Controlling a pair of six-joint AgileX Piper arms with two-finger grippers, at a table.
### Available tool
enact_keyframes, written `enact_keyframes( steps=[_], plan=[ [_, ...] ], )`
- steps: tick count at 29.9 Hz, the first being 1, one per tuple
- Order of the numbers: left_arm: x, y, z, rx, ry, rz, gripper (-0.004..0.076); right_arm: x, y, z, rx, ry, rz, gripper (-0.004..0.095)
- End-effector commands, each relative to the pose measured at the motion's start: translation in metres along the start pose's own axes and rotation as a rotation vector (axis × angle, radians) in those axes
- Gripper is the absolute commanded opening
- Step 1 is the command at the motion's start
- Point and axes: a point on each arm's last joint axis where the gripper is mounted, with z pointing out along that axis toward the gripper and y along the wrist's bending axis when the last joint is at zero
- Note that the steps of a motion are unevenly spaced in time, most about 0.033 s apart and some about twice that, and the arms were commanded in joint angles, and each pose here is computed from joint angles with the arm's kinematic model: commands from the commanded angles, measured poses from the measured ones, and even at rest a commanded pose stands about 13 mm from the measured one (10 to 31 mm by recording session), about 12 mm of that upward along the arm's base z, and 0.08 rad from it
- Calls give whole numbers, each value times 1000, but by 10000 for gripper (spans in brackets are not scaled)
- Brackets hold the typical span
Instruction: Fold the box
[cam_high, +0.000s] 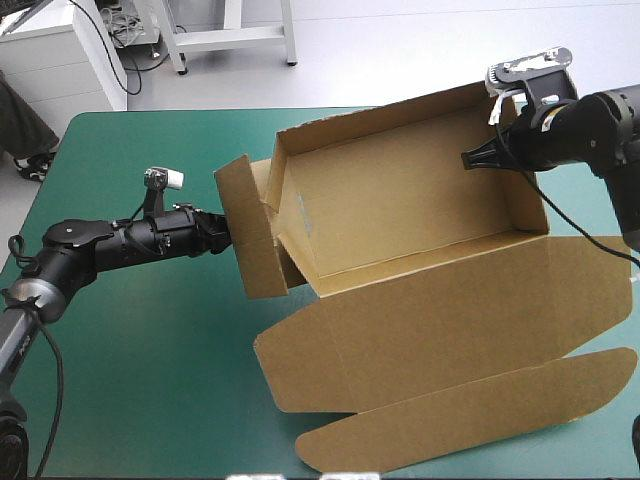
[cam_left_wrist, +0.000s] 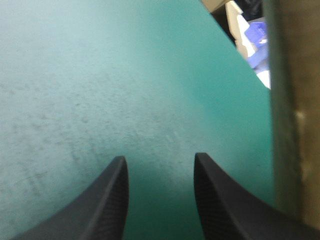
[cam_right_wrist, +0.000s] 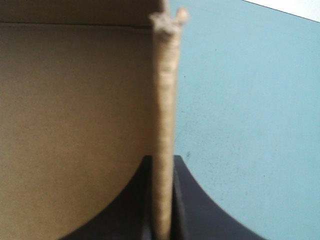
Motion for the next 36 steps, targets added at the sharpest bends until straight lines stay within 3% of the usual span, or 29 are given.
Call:
enact_keyframes(
  steps=[1, 14, 36],
  plan=[
    [-14, -28, -7, 174, -82, -7, 298, -4, -1, -13, -2, -55, 4, -20],
    [-30, -49, -17, 422, -224, -92, 298, -7, 2, 23, -29, 20, 11, -20],
    [-36, -78, -9, 524, -150, -38, 321, -13, 4, 24, -53, -32, 26, -19]
  ],
)
